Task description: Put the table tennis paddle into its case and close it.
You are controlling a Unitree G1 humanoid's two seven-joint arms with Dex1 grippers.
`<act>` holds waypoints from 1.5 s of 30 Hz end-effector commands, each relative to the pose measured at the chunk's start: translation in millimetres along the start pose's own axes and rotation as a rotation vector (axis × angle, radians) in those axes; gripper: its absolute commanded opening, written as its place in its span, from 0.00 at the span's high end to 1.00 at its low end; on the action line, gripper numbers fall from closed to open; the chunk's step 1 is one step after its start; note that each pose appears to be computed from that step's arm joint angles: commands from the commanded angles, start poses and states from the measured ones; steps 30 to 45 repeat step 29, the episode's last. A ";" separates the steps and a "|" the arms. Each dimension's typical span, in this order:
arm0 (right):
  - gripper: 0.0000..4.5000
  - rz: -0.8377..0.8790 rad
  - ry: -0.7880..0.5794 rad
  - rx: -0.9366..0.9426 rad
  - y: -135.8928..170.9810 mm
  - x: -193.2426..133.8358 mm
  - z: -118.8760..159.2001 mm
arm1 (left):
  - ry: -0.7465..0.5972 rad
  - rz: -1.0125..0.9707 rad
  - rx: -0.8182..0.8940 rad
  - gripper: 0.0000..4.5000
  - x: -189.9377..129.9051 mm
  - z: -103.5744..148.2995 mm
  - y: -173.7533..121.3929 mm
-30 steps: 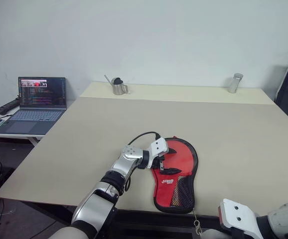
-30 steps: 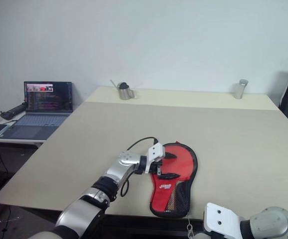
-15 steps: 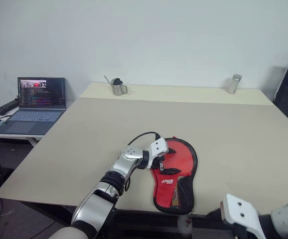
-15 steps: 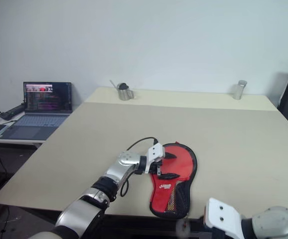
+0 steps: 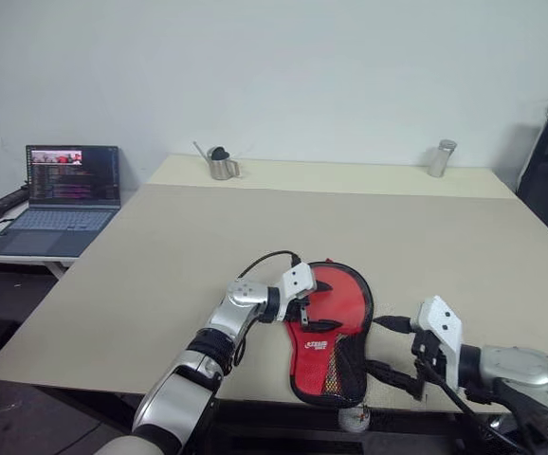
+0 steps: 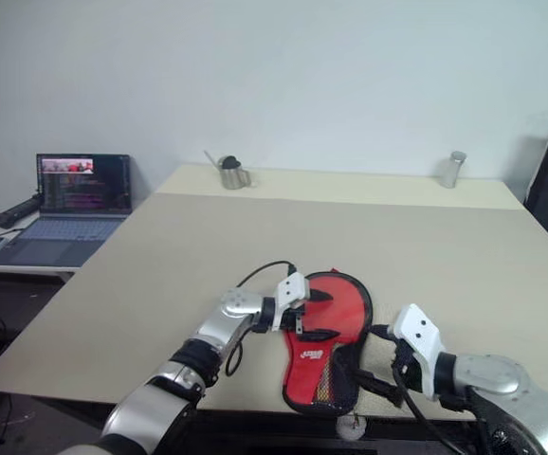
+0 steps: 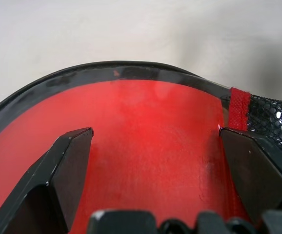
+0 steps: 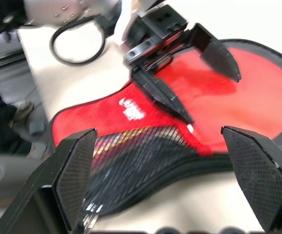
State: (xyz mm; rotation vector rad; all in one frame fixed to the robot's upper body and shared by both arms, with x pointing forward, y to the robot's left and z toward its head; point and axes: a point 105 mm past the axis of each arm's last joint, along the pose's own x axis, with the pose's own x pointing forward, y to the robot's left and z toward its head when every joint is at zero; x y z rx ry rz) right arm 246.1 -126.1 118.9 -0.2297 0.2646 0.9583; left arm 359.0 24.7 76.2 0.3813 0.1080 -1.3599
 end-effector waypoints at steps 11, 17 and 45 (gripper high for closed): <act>0.01 -0.053 -0.169 -0.053 -85.7 11.9 28.0 | -0.093 0.239 -0.130 0.00 -95.1 22.0 -7.1; 0.01 -0.041 -0.147 -0.035 -119.5 -0.9 28.4 | -0.094 0.377 -0.155 0.00 -119.8 30.0 -20.2; 0.01 -0.037 -0.119 -0.071 -139.5 5.9 32.4 | -0.020 0.569 -0.114 0.00 -146.6 21.6 -7.3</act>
